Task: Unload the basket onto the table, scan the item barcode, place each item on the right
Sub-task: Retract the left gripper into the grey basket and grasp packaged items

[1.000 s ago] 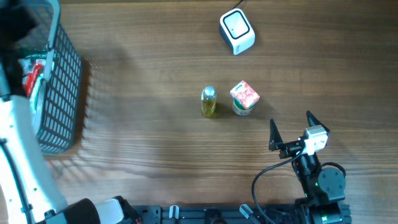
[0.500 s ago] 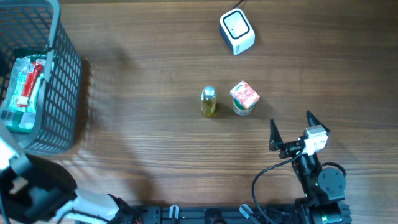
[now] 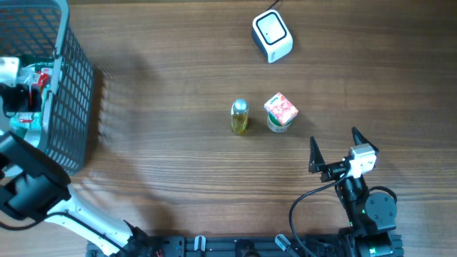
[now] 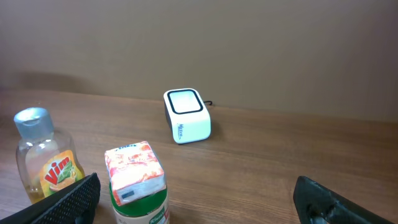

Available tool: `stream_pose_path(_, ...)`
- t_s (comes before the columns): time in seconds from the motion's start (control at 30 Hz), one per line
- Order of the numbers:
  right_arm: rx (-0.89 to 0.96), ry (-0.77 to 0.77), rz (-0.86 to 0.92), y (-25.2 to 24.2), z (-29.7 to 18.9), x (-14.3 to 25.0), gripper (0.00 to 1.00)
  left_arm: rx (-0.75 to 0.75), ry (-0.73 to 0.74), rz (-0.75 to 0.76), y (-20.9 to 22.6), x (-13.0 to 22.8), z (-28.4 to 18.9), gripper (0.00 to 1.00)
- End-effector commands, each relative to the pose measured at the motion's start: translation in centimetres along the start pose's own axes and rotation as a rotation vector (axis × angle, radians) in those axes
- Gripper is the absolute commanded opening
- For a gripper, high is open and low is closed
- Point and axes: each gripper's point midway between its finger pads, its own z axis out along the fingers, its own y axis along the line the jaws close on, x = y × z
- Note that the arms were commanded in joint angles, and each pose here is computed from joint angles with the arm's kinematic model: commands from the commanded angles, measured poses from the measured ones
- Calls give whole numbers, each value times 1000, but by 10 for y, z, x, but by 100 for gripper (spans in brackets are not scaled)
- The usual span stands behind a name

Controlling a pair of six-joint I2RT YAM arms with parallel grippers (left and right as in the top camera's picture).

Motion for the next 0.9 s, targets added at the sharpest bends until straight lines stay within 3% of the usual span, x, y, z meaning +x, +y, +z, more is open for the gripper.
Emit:
stream_pose_path(0.0, 14, -9, -10, -3, -1, -2, 100, 77, -47, 83, -11, -7, 15, 100)
stream_pose_path(0.6, 14, -9, -10, -3, -1, -2, 100, 171, 51, 59, -31, 24, 79, 100)
stream_pose_path(0.63, 14, -10, -11, -3, -1, -2, 100, 175, 57, 57, -31, 26, 79, 96)
stream_pose_path(0.73, 14, -9, -11, -3, -1, -2, 100, 177, 59, 55, -31, 27, 80, 59)
stream_pose_path(0.8, 14, -10, -11, -3, -1, -2, 100, 176, 59, 56, -31, 27, 80, 19)
stream_pose_path(0.87, 14, -10, -10, -3, -1, -2, 100, 178, 61, 55, -31, 28, 79, 4)
